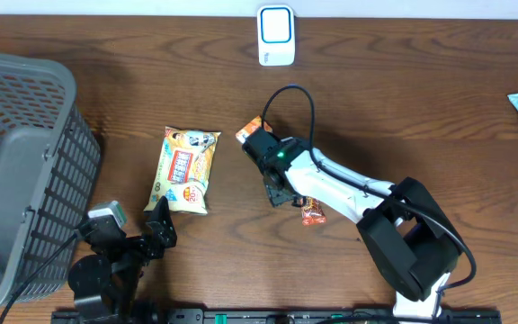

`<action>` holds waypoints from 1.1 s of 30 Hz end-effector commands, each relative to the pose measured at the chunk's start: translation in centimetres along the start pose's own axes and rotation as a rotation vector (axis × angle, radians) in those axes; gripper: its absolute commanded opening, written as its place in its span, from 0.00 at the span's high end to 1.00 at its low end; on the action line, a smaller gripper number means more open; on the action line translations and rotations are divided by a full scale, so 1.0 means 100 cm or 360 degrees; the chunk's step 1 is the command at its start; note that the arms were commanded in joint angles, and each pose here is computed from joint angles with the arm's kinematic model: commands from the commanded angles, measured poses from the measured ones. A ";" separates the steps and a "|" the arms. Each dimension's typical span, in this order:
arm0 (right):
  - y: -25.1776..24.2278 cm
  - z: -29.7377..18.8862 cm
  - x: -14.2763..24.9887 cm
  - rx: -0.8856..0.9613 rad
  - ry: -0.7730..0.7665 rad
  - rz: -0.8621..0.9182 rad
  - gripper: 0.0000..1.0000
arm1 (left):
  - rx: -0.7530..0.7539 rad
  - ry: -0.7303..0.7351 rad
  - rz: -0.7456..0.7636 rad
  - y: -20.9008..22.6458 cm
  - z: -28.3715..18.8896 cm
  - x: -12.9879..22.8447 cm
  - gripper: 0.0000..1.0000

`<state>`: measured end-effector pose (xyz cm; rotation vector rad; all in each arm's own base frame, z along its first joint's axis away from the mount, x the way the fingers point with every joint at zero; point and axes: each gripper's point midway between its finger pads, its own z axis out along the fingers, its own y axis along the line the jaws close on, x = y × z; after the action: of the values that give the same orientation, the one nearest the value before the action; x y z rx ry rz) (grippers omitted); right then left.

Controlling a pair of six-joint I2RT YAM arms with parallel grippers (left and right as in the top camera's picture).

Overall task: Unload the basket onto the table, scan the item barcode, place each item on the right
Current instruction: 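Reach the right gripper to the red TOP bar and grasp it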

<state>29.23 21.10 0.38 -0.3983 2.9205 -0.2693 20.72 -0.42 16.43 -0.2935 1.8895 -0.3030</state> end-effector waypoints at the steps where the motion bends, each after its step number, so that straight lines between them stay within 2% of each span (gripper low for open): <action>1: -0.010 0.021 0.020 0.0077 0.0068 -0.0098 0.50 | 0.0017 -0.0001 -0.0008 -0.002 0.000 0.000 0.02; 3: -0.012 0.022 0.025 0.0088 0.0093 -0.0105 0.57 | 0.0017 -0.0001 -0.0008 -0.002 0.000 0.000 0.02; 17: -0.020 0.029 0.055 -0.0059 0.0366 -0.0003 0.70 | 0.0018 -0.0001 -0.0008 -0.002 0.000 0.000 0.02; 18: -0.019 0.030 0.058 -0.0089 0.0389 -0.0007 0.72 | 0.0017 -0.0001 -0.0008 -0.002 0.000 0.000 0.02; 19: -0.018 0.033 0.063 -0.0147 0.0437 -0.0006 0.79 | 0.0017 -0.0001 -0.0008 -0.002 0.000 0.000 0.02; 22: 0.001 0.031 0.071 -0.0464 0.0535 -0.0096 0.88 | 0.0017 -0.0001 -0.0008 -0.002 0.000 0.000 0.02; 23: 0.022 0.015 0.069 -0.0806 0.0570 -0.0180 0.99 | 0.0017 -0.0001 -0.0008 -0.002 0.000 0.000 0.02; 26: 0.047 -0.025 0.059 -0.1393 0.0539 -0.0304 0.99 | 0.0017 -0.0001 -0.0008 -0.002 0.000 0.000 0.02; 29: 0.054 -0.071 0.051 -0.1968 0.0363 -0.0459 0.99 | 0.0017 -0.0001 -0.0008 -0.002 0.000 0.000 0.02; 31: 0.051 -0.093 0.051 -0.2207 0.0207 -0.0570 0.99 | 0.0017 -0.0001 -0.0008 -0.002 0.000 0.000 0.02; 33: 0.048 -0.103 0.051 -0.2303 0.0102 -0.0651 0.99 | 0.0017 -0.0001 -0.0008 -0.002 0.000 0.000 0.02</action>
<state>20.77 23.61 4.34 -0.9263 3.0068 1.4519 20.73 -0.43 16.44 -0.2931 1.8891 -0.3033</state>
